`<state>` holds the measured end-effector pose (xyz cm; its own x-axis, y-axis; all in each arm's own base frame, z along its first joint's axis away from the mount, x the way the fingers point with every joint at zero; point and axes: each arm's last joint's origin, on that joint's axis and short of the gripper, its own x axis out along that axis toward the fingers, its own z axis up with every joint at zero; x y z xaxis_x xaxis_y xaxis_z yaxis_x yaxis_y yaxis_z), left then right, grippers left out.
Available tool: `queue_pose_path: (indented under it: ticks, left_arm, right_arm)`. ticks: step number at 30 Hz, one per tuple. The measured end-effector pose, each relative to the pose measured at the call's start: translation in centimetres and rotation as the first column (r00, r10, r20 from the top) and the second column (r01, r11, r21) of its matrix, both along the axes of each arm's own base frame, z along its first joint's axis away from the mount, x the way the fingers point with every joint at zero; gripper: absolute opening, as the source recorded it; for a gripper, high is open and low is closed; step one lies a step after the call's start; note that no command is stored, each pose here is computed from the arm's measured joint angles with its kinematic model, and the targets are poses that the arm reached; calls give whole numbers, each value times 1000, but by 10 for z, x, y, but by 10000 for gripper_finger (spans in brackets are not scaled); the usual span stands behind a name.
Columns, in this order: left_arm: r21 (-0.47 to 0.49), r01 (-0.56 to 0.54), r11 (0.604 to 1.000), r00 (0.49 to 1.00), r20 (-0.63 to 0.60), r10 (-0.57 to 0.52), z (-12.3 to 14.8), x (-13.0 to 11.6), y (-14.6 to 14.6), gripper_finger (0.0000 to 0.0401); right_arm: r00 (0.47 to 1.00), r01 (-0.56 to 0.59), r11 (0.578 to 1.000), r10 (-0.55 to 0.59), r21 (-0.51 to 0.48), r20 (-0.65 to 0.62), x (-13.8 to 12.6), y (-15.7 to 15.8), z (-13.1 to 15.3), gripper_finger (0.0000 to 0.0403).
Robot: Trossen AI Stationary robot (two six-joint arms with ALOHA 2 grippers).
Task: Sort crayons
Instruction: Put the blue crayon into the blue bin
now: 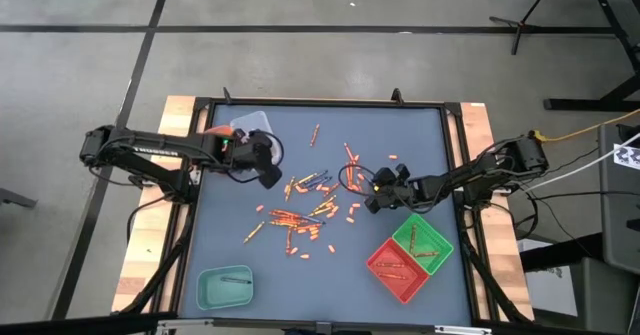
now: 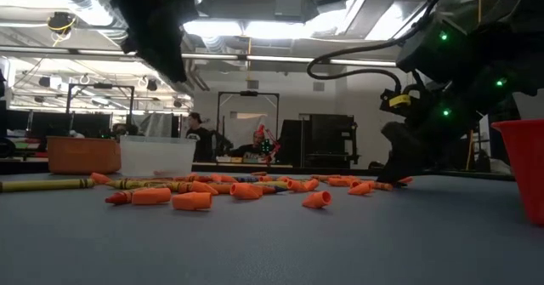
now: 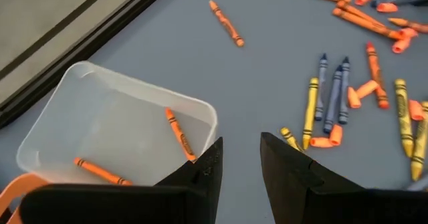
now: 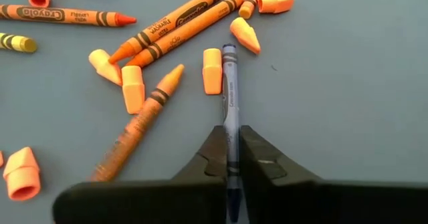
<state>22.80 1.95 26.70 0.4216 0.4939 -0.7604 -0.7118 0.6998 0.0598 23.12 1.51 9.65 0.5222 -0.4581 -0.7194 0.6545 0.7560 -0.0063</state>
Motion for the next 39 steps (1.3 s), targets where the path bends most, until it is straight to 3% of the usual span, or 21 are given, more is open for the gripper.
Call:
queue_pose_path:
  ticks: [9,20,27,34,39]
  left_arm:
    - [52,189,981,982,18,-190,4,7,-25,84]
    - [150,419,895,900,57,-431,12,14,-58,84]
    - [158,460,874,878,61,-474,12,13,-69,84]
    - [158,480,863,868,61,-494,12,11,-74,84]
    - [171,488,856,859,80,-505,14,13,-76,84]
  right_arm:
    - [1000,-6,1000,6,-1,0,2,0,1,23]
    - [985,-173,984,174,-35,21,32,6,27,16]
    - [952,-292,955,296,-51,83,57,11,53,16]
    - [864,-481,875,484,-57,139,75,18,77,18]
    - [834,-506,857,514,-94,201,83,20,88,18]
